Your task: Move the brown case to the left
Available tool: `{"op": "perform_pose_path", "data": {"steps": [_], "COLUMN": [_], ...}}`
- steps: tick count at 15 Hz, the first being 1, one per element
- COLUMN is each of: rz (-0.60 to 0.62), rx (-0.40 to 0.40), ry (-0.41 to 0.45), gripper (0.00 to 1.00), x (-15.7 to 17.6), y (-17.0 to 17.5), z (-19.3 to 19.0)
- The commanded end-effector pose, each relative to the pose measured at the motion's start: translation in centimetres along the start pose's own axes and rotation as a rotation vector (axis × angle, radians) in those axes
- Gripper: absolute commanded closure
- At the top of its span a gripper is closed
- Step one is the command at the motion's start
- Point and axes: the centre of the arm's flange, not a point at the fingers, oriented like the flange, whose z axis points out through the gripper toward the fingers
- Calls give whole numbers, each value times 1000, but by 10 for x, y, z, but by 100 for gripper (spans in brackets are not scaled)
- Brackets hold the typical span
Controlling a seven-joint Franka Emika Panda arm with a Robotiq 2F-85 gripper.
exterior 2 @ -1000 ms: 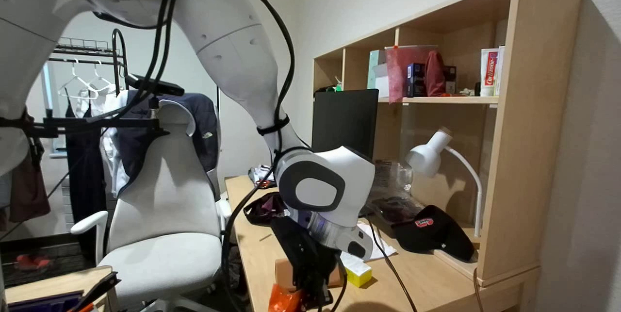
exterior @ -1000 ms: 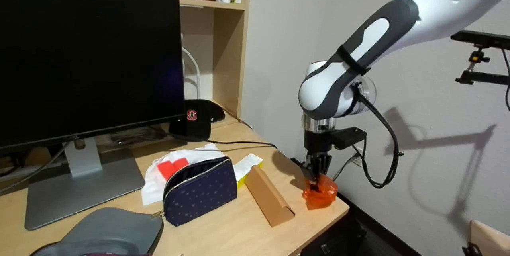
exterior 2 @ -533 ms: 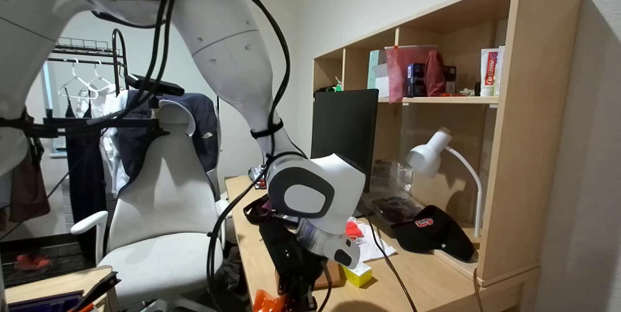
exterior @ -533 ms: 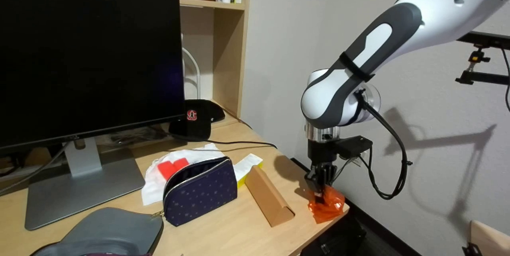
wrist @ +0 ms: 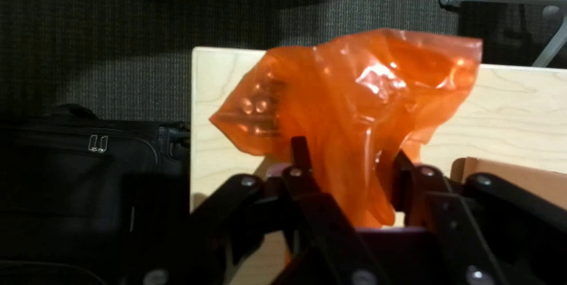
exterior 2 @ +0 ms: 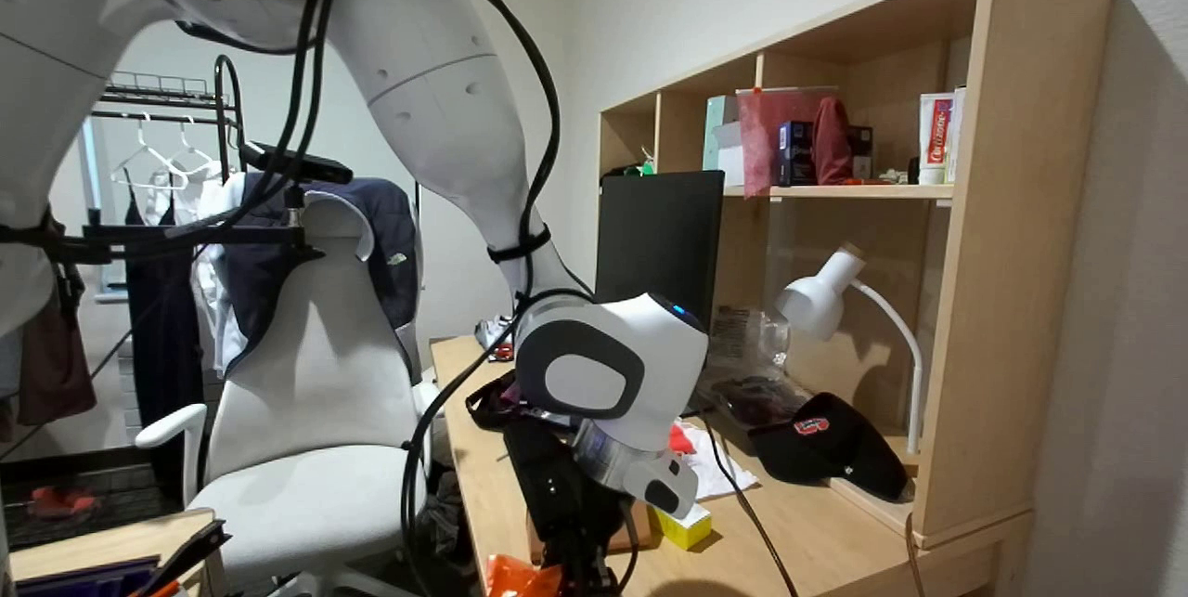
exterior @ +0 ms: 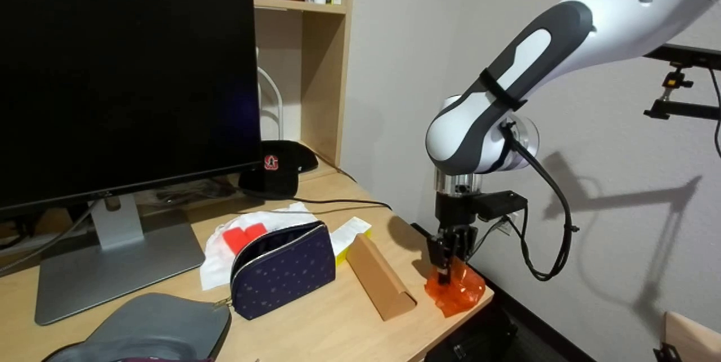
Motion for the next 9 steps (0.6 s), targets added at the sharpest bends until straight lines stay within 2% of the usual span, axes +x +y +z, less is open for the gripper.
{"op": "perform_pose_path", "data": {"steps": [1,5,9], "rz": [-33,-24,-21], "rx": [10,-13,-44], "ry": [5,30,77], "gripper": [26,2,0], "x": [-5,-21,-39], "y": [5,7,7], "z": [-13,-33,-63]}}
